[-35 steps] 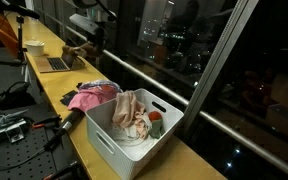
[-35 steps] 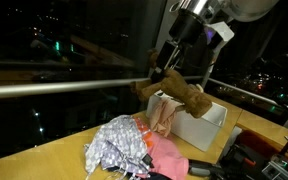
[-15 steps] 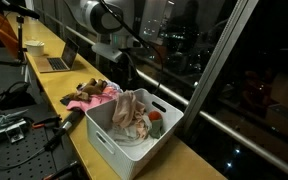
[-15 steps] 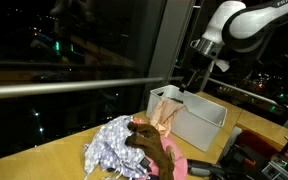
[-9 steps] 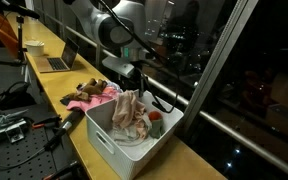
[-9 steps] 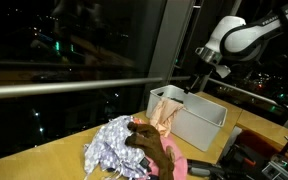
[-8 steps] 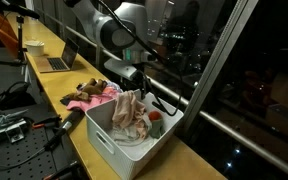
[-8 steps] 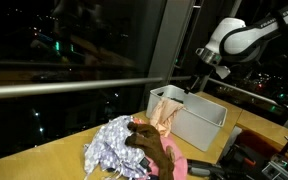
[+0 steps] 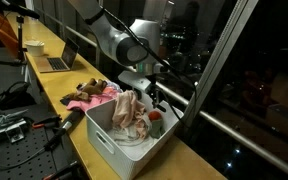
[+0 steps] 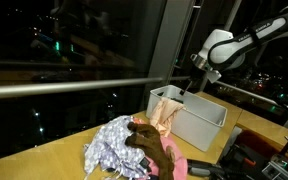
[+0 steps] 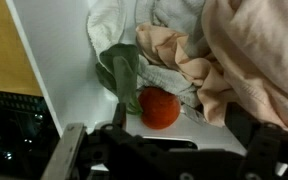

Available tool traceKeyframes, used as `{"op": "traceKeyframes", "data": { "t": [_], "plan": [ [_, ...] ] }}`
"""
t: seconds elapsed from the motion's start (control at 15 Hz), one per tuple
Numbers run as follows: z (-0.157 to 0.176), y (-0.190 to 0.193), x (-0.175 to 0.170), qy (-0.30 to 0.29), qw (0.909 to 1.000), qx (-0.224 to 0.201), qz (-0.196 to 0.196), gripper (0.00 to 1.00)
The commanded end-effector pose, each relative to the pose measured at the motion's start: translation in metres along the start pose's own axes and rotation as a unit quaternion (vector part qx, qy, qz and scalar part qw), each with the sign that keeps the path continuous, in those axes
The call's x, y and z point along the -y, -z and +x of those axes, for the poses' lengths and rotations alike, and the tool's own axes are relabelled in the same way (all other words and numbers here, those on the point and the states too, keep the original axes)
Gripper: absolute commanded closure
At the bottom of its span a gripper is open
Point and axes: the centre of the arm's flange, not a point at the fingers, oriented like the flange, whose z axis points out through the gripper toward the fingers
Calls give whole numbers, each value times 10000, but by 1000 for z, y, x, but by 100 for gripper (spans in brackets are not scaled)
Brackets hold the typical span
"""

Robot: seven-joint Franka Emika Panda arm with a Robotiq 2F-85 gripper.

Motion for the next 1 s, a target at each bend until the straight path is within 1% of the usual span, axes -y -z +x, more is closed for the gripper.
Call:
{"op": "traceKeyframes", "data": {
  "t": [0.0, 0.13, 0.27, 0.47, 0.73, 0.87, 0.93],
  "plan": [
    [26, -43, -7, 32, 10000, -3, 7, 0],
    [29, -72, -7, -18, 9999, 107, 46, 0],
    [29, -109, -8, -76, 9995, 297, 100, 0],
    [21, -153, -8, -138, 9982, 572, 144, 0],
    [11, -201, 1, -243, 9962, 796, 249, 0],
    [6, -214, 9, -239, 9956, 868, 277, 0],
    [4, -218, 12, -241, 9954, 887, 263, 25]
  ]
}}
